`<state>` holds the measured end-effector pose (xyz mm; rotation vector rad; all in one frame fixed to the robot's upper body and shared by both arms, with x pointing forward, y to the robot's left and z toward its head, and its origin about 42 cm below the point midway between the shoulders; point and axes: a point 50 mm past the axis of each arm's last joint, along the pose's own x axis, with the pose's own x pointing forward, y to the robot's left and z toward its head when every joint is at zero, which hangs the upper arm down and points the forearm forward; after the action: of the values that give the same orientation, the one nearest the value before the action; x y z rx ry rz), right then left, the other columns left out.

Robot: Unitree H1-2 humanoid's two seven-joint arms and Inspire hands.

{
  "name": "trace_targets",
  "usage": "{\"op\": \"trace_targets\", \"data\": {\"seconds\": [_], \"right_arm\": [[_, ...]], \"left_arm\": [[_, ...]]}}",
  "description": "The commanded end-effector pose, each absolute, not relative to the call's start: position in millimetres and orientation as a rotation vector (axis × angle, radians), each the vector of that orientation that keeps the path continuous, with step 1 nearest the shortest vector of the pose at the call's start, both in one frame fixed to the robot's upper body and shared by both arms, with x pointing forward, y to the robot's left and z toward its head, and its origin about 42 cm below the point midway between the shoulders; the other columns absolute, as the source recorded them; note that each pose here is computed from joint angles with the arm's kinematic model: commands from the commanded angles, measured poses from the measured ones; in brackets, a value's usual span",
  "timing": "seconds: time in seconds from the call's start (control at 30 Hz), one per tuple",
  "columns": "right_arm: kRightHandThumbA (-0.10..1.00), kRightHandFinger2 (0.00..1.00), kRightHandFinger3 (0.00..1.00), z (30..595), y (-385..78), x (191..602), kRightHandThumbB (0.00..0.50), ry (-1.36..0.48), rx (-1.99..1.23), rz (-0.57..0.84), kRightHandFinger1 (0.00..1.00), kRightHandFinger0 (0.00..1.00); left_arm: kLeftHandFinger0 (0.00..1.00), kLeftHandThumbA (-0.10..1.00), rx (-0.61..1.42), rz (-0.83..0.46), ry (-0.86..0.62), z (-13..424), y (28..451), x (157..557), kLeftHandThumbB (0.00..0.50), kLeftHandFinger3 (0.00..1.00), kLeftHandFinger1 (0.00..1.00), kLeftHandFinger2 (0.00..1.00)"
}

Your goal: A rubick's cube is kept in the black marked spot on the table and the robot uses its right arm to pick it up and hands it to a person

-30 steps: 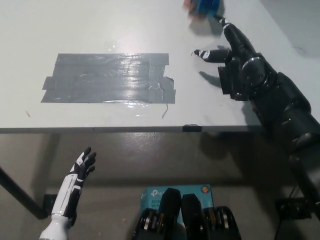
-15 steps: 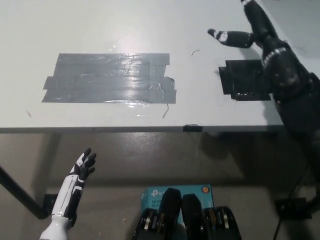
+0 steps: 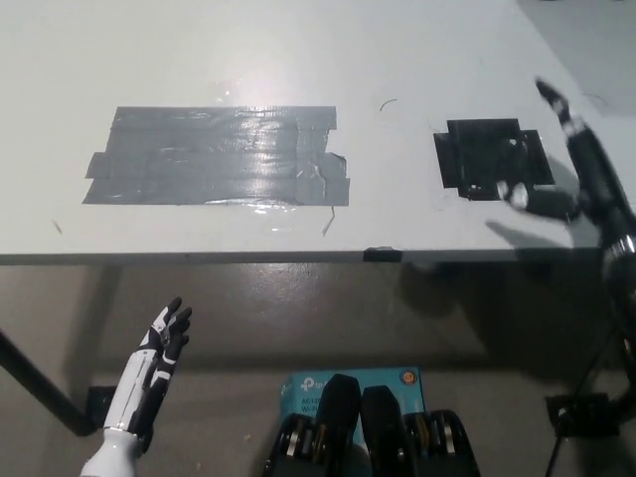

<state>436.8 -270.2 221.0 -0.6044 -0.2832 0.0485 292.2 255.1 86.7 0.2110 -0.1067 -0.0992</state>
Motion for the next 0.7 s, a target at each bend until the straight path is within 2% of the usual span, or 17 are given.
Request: {"op": "trace_targets", "data": {"seconds": [0.0,0.17,0.23,0.33,0.57,0.67], "right_arm": [[0.90,1.00,1.00,319.9,-286.6,251.5,0.360,-0.769,-0.440,0.137,1.00,1.00],[0.91,1.00,1.00,293.2,-297.0,251.2,0.331,-0.691,-0.381,0.097,1.00,1.00],[0.89,1.00,1.00,283.2,-294.1,255.9,0.357,-0.657,-0.332,0.099,1.00,1.00],[0.87,1.00,1.00,266.3,-286.3,270.2,0.340,-0.619,-0.283,0.115,1.00,1.00],[0.82,1.00,1.00,201.3,-294.6,311.7,0.254,-0.438,-0.162,0.017,1.00,1.00],[0.80,1.00,1.00,184.5,-293.7,315.0,0.242,-0.396,-0.168,0.009,1.00,1.00]], "left_arm": [[0.99,0.93,0.222,-0.130,-0.182,106.3,249.8,298.6,0.200,1.00,1.00,1.00],[0.99,0.92,0.216,-0.134,-0.186,104.3,250.5,297.9,0.174,1.00,1.00,1.00],[0.98,0.92,0.227,-0.126,-0.186,104.3,253.7,296.8,0.186,1.00,1.00,1.00],[0.99,0.93,0.224,-0.112,-0.173,103.9,257.6,293.0,0.196,1.00,1.00,1.00],[1.00,0.92,0.220,-0.114,-0.170,102.4,256.6,295.8,0.187,1.00,1.00,1.00],[1.00,0.92,0.219,-0.115,-0.171,100.2,255.7,293.7,0.185,1.00,1.00,1.00]]}}
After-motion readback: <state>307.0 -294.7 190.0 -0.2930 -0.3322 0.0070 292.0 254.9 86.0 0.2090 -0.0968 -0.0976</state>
